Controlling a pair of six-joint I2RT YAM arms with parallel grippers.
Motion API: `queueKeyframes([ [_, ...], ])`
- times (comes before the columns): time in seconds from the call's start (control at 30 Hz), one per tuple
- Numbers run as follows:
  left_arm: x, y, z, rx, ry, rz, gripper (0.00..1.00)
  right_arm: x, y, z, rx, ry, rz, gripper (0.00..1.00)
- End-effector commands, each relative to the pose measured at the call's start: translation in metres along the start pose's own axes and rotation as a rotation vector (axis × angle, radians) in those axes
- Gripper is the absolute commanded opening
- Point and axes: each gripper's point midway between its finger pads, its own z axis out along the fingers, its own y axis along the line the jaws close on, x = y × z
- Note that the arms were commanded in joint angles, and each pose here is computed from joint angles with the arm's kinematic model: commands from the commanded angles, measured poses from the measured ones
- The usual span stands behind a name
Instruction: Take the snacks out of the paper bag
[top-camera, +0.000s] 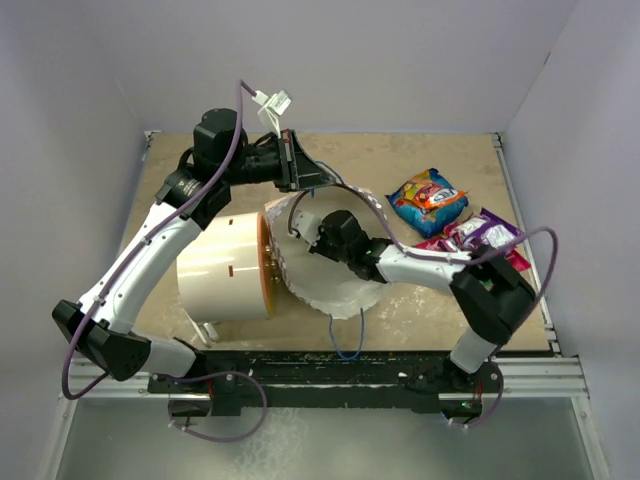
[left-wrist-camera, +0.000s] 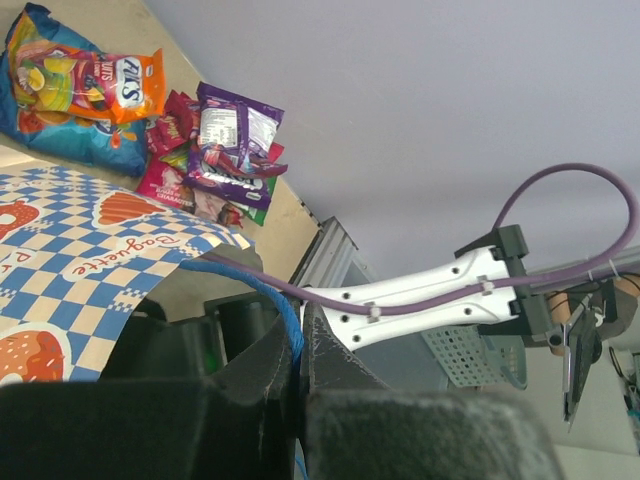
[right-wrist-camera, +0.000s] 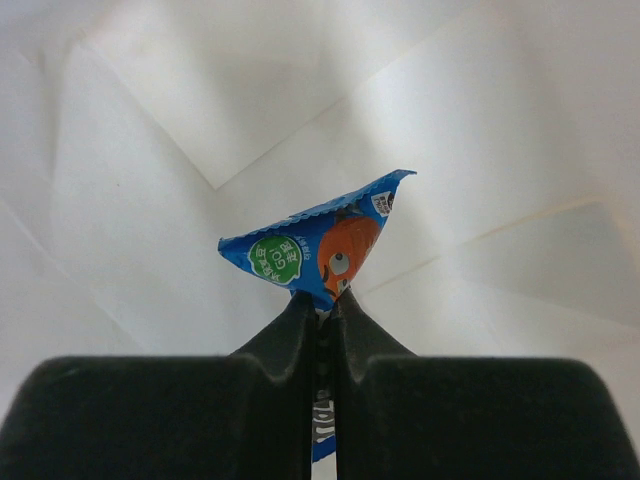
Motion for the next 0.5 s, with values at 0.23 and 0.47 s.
queueKeyframes([
  [0.23,-0.017,-0.007,-0.006,-0.026,-0.071,-0.004,0.00,-0.063,-0.014,-0.123,-0.075,-0.311,0.037,0.03],
  [0.47,-0.021,-0.001,0.001,-0.031,-0.080,-0.040,0.00,-0.084,-0.030,-0.218,-0.044,-0.500,0.052,0.00],
])
